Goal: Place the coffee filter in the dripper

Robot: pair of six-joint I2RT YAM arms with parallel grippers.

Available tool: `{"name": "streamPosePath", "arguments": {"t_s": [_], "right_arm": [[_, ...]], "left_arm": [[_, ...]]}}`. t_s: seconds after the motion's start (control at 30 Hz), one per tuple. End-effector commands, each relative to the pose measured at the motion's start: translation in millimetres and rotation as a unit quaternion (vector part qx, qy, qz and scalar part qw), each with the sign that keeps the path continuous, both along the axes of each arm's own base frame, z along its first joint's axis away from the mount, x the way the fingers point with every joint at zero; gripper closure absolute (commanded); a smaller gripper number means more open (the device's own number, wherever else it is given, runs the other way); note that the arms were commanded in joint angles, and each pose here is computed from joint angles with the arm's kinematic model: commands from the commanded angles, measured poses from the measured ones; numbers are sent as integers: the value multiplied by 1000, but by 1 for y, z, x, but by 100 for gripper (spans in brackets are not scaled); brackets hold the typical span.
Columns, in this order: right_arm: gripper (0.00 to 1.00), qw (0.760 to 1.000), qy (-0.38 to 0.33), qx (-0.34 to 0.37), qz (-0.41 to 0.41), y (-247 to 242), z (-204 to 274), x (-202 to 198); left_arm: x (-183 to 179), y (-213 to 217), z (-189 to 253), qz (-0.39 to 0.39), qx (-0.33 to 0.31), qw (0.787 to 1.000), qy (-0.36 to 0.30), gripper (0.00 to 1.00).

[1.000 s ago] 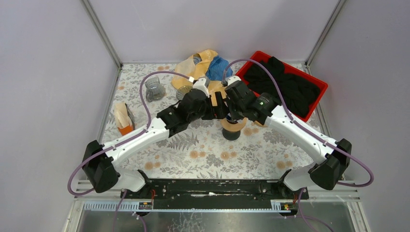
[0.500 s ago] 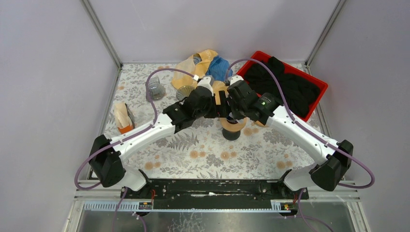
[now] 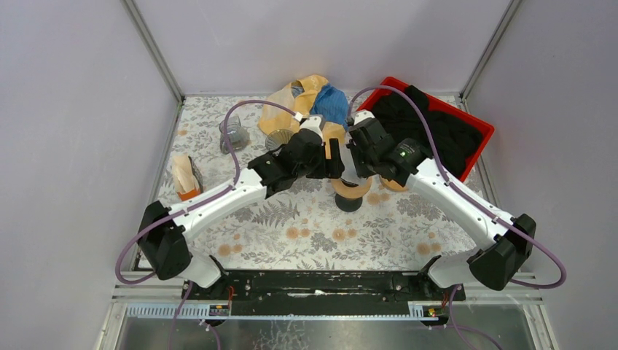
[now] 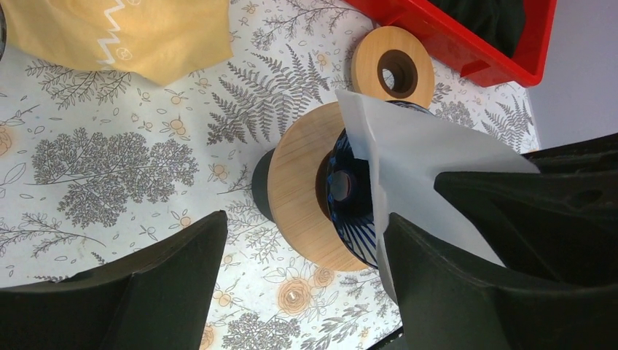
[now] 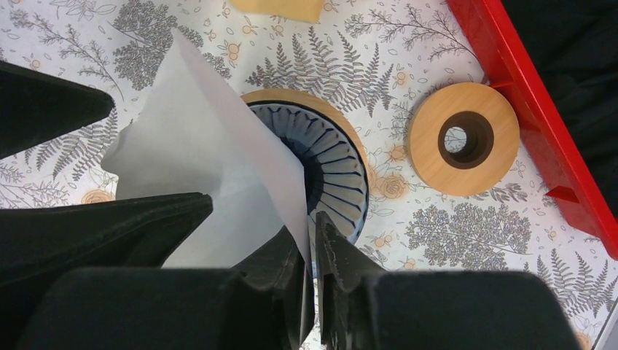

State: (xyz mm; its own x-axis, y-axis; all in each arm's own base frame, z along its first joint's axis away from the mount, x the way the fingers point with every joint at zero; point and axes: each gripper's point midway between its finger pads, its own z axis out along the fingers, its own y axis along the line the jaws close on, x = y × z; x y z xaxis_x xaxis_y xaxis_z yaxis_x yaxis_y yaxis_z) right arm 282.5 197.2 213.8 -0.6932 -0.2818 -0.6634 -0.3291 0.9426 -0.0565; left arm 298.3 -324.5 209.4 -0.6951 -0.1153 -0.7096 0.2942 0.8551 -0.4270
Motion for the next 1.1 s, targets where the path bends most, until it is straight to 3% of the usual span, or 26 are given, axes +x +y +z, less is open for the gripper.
{"name": "streamPosePath", "arguments": {"t_s": [0.0,0.33,0.57,0.73,1.07], "right_arm": [[81,999,-27,6,-19,-12,14,7],[71,999,-16,8,-33,-19,6,14],[50,999,-17,11,-42,-25,6,18],[41,998,-16,12,-52,-31,3,22],[32,998,10,40,-50,-32,-11,26]], "left_arm": [[7,2,7,-2,13,1000,-11,15],[6,-2,2,-20,35,999,1,18],[7,0,0,-26,54,998,5,19],[6,1,-4,-29,66,997,11,20],[7,-1,-7,-37,76,996,17,20]]}}
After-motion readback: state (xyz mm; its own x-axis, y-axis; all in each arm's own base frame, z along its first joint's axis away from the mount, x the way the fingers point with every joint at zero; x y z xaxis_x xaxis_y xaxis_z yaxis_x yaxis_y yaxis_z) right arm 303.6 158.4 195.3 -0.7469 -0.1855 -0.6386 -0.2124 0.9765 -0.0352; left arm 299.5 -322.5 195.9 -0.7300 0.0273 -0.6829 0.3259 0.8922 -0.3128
